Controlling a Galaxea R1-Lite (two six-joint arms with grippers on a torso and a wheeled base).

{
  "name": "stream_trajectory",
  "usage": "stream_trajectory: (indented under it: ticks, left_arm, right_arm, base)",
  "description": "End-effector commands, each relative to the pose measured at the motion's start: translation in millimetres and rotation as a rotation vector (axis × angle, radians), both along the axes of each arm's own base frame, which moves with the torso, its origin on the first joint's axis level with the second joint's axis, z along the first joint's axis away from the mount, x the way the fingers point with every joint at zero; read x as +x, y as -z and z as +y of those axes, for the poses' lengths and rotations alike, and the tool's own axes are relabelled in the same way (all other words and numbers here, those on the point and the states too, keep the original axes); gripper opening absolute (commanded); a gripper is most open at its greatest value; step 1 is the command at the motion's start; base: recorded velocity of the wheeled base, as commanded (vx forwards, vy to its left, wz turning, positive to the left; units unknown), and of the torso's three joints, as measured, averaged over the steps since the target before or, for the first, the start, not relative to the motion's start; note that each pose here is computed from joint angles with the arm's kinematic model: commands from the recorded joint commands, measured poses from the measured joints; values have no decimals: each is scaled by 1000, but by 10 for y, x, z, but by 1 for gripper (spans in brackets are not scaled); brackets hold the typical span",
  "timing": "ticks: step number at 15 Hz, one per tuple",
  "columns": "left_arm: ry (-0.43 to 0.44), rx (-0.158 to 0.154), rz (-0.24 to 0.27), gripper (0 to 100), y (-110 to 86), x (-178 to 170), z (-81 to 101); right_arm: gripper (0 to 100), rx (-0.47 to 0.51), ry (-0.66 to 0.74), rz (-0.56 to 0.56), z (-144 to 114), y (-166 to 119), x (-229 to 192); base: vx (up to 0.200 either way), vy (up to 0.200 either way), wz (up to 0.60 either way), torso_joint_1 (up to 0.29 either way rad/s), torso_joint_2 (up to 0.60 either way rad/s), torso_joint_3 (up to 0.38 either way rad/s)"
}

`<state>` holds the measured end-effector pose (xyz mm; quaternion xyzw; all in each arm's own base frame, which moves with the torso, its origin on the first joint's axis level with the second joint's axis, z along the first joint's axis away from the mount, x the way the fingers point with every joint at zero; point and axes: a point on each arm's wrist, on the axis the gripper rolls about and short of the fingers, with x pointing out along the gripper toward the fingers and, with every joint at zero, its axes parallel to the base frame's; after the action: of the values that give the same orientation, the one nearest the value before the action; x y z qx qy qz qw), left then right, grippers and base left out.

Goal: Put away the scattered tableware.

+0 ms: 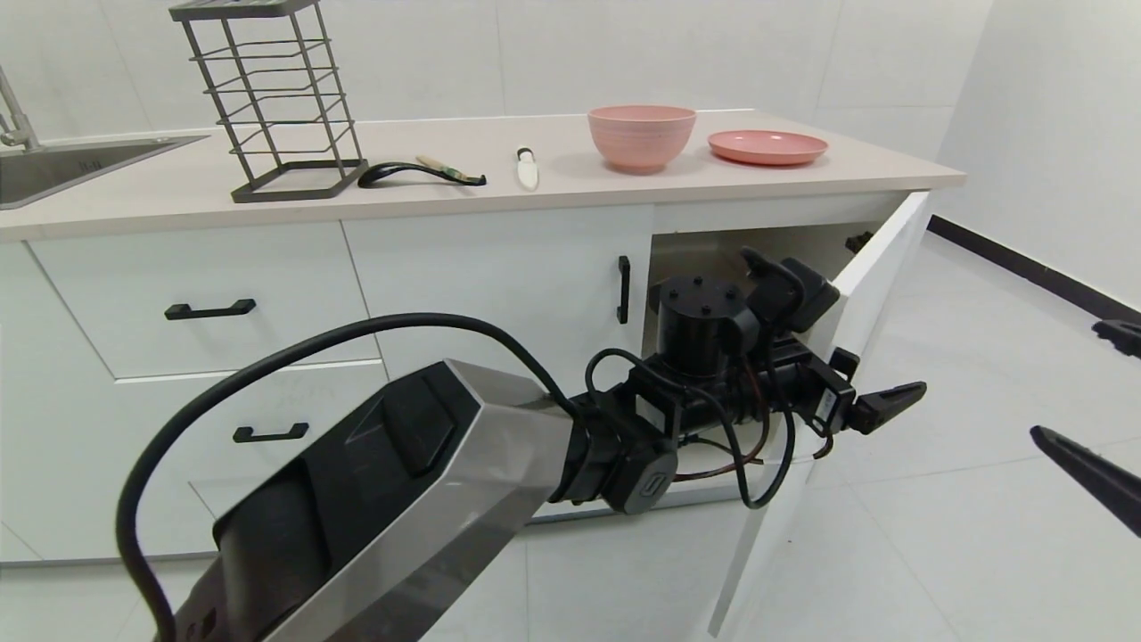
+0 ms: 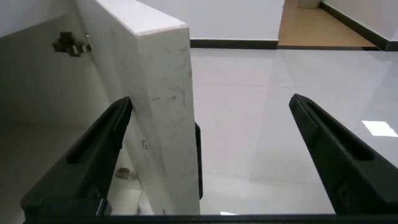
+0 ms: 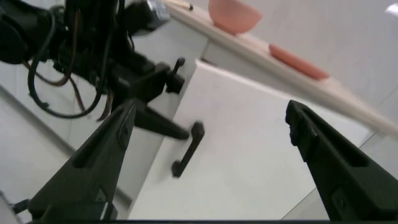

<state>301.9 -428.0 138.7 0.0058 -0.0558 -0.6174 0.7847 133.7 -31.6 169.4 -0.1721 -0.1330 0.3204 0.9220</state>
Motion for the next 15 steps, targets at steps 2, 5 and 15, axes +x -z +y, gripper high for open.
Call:
stream_trajectory:
  ticks: [2,5,15]
  left_arm:
    - [18,-2,1,100,37,-67,-62]
    - [27,1,1,100,67,-100,-98]
    - [130,-46,-30,100,136,-401,-506]
  right_arm:
    - [100,-60,5,-148,67,-225,-185]
    - [100,-74,5,-185,92,-274,-249]
    - [100,-108,35,-270,87,-440,-317]
  base:
    - [0,0,0,0,0,0]
    - [0,0,0,0,0,0]
    - [0,0,0,0,0,0]
